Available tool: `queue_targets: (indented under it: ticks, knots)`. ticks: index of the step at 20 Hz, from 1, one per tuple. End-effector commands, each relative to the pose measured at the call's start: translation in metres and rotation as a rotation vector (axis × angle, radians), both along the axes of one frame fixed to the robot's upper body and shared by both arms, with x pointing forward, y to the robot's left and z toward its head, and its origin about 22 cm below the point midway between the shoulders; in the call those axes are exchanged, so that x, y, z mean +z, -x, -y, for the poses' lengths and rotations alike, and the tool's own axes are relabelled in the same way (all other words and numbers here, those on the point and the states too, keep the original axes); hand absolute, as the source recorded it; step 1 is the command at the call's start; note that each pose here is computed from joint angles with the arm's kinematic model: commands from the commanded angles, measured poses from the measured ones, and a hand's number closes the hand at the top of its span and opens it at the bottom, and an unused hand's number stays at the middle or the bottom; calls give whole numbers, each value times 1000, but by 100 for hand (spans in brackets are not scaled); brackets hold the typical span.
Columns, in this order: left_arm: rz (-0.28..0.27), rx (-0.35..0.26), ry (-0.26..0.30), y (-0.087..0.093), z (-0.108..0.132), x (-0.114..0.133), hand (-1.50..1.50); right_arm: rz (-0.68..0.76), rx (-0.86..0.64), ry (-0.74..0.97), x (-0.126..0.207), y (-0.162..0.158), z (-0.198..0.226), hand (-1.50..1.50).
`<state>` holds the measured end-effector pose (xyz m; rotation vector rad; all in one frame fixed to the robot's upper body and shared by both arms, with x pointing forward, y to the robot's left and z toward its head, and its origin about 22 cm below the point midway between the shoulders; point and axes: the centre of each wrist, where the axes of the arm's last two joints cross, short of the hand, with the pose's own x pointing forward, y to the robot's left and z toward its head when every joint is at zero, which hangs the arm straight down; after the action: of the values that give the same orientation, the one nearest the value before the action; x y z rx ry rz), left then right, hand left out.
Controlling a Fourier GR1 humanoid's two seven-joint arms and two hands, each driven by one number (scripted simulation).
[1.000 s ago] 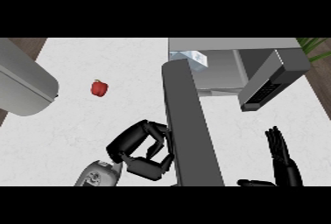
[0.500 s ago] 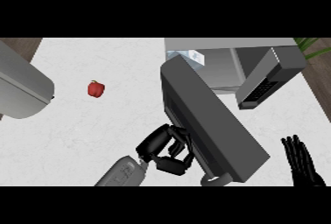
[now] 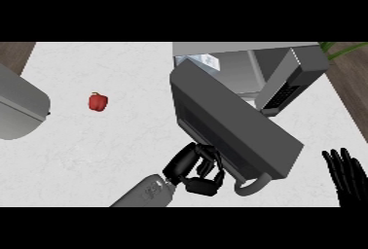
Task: Pick up the milk, place it into the microwave and close the microwave
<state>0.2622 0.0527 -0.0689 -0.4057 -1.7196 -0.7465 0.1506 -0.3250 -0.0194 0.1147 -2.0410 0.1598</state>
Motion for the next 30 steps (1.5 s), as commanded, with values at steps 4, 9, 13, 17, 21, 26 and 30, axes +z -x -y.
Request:
queue_targets:
  ticks: [4, 9, 13, 17, 21, 26, 30]
  knots:
    - [-7, 5, 57, 5, 19, 5, 150, 30, 96, -12, 31, -4, -4, -150]
    - [22, 69, 140, -8, 34, 35, 150, 23, 141, 9, 46, -5, -9, -150]
    - [29, 187, 203, -12, 36, 43, 150, 29, 183, 56, 59, -5, -2, -150]
    - [29, 306, 238, -23, 39, 56, 150, 60, 177, 100, 75, -11, 7, -150]
    - [38, 355, 227, -33, 44, 66, -150, 98, 166, 97, 89, -16, 13, -150]
    - [-21, 448, 194, -47, 43, 70, -150, 228, 59, 313, 133, -26, 34, -150]
    - [-25, 510, 262, -59, 44, 86, -150, 290, -1, 453, 155, -34, 43, 150]
